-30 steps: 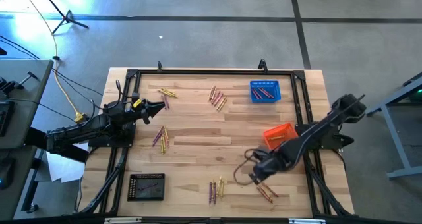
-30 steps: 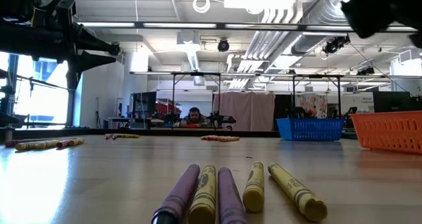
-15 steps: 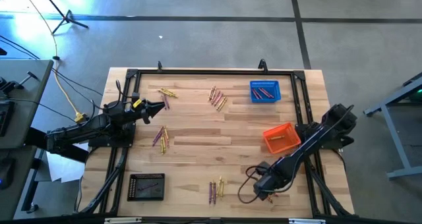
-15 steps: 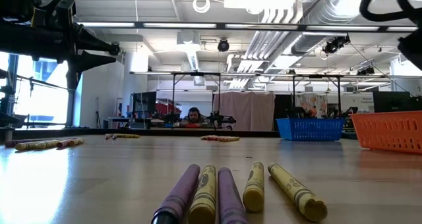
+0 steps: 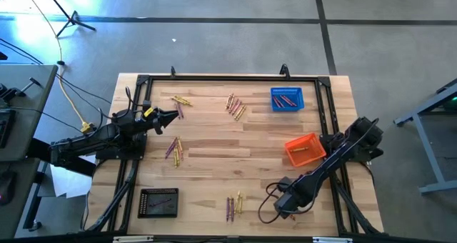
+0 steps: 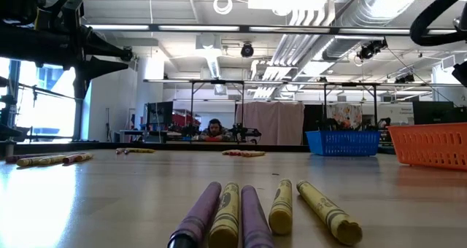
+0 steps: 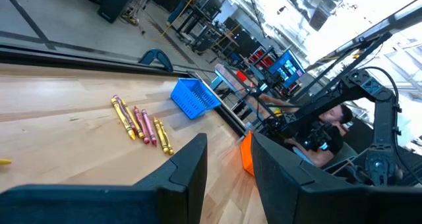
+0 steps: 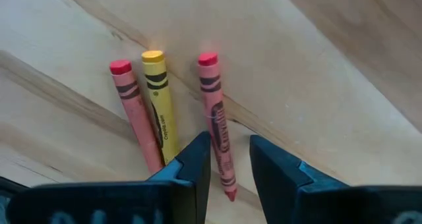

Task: Sort crayons
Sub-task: Put the red crayon into the blue basket

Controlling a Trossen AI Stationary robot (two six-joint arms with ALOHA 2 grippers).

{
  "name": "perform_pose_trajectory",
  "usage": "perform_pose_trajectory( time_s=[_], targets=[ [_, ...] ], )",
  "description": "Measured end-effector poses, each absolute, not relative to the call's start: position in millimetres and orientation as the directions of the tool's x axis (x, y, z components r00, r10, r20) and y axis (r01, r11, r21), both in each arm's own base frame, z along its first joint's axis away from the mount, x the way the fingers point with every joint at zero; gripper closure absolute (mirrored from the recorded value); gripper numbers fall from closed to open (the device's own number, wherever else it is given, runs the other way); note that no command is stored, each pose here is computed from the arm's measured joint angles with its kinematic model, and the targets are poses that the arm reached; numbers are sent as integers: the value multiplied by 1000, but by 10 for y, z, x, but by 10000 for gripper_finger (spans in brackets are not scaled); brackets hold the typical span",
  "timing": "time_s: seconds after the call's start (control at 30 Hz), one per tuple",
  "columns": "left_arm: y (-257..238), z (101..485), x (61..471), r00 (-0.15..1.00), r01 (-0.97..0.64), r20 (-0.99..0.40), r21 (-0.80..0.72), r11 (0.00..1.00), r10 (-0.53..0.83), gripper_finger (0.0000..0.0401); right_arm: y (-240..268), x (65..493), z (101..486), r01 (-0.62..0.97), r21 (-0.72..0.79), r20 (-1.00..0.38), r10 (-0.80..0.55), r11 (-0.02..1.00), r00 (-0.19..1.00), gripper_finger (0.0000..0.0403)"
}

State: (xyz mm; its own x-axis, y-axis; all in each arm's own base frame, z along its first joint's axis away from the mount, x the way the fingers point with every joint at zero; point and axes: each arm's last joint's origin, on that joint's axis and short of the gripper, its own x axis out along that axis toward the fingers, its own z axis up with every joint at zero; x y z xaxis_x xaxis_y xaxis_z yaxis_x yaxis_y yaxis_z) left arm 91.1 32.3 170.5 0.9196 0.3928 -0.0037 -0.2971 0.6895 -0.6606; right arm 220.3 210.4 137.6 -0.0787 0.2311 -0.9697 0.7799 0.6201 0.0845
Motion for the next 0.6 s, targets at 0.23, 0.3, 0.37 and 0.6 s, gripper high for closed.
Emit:
perform_pose_trajectory(
  time_s=[0.23,0.3,0.37,0.6],
  targets=[
    [323,1705,911,919,-297,-4,-661,689,393,295,2099,2205,1376,788,78,-974,216,611,-71,365],
    [323,1705,911,920,-297,-4,-661,689,393,295,2096,2204,1377,790,75,-974,214,609,-73,388],
    [323,1705,911,920,-297,-4,-661,689,393,295,2096,2203,1377,787,75,-974,213,612,-73,394],
    [323,1705,911,920,-297,-4,-661,689,393,295,2068,2170,1432,783,74,-971,224,618,-85,384]
  ],
)
